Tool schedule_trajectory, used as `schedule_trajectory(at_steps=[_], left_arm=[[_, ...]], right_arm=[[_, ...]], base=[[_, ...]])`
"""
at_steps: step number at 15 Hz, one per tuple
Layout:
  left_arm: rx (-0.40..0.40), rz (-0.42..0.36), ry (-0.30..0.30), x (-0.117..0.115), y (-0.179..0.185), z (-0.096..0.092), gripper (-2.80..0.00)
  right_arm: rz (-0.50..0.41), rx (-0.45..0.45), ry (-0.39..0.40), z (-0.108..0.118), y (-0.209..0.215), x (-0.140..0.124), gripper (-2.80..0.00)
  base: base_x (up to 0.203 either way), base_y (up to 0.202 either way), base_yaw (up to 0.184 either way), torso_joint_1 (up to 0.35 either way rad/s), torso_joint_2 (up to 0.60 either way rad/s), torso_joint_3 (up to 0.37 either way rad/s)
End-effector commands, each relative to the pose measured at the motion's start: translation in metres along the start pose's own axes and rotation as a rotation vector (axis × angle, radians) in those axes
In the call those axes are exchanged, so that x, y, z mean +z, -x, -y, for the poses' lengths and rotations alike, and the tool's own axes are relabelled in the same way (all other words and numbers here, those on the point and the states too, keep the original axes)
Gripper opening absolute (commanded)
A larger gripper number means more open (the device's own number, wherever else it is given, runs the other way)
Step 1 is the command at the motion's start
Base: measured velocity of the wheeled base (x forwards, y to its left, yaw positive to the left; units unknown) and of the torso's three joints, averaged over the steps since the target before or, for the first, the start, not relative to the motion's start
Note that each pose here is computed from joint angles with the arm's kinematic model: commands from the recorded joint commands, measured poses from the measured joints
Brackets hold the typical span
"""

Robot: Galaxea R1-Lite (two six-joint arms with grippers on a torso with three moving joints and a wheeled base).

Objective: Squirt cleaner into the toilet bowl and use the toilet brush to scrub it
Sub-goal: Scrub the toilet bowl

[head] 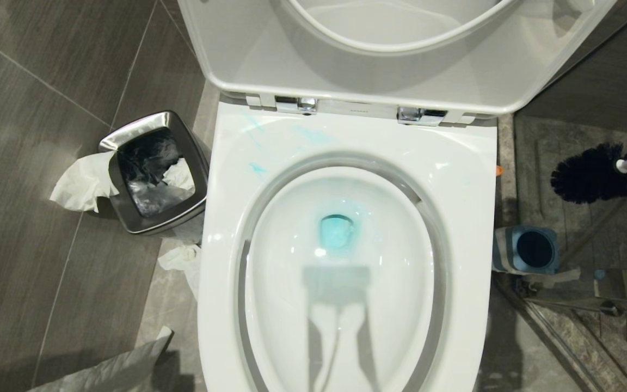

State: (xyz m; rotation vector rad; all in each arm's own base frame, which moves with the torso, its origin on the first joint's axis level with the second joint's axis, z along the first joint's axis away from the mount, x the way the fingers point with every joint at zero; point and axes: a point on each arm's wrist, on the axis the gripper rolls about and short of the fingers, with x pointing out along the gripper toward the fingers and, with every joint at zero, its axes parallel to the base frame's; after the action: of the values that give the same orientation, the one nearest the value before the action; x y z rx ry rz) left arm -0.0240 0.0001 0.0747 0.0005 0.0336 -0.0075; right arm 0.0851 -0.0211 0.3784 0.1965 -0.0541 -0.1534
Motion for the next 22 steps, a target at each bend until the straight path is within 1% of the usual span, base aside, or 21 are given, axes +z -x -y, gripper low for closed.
schedule_trajectory(at_steps=[1, 6, 11, 16, 18, 20, 22], left_arm=[[0.000, -0.002, 0.000, 0.000, 0.000, 0.000, -2.80], [0.000, -0.002, 0.002, 0.000, 0.000, 0.000, -2.80], [0.000, -0.002, 0.003, 0.000, 0.000, 0.000, -2.80], [0.000, -0.002, 0.005, 0.000, 0.000, 0.000, -2.80], [0.000, -0.002, 0.005, 0.000, 0.000, 0.000, -2.80], [0.000, -0.002, 0.005, 0.000, 0.000, 0.000, -2.80], [0.000, -0.002, 0.005, 0.000, 0.000, 0.000, -2.80]], right_arm=[[0.002, 0.014, -0.001, -0.001, 0.000, 0.002, -2.80], [-0.019, 0.068, -0.002, -0.004, 0.009, 0.007, -2.80], [-0.019, 0.086, -0.002, -0.009, 0.025, 0.020, -2.80], [0.013, 0.106, 0.004, -0.013, 0.032, 0.032, -2.80], [-0.009, 0.109, 0.001, -0.013, 0.034, 0.032, -2.80], [-0.051, 0.136, -0.007, -0.014, 0.036, 0.032, -2.80], [-0.064, 0.174, -0.008, -0.015, 0.036, 0.033, -2.80]], base=[[0.000, 0.000, 0.000, 0.000, 0.00, 0.000], [0.000, 0.000, 0.000, 0.000, 0.00, 0.019], [0.000, 0.000, 0.000, 0.004, 0.00, 0.176], [0.000, 0.000, 0.000, 0.003, 0.00, 0.204], [0.000, 0.000, 0.000, 0.002, 0.00, 0.202], [0.000, 0.000, 0.000, 0.004, 0.00, 0.205], [0.000, 0.000, 0.000, 0.000, 0.00, 0.200]])
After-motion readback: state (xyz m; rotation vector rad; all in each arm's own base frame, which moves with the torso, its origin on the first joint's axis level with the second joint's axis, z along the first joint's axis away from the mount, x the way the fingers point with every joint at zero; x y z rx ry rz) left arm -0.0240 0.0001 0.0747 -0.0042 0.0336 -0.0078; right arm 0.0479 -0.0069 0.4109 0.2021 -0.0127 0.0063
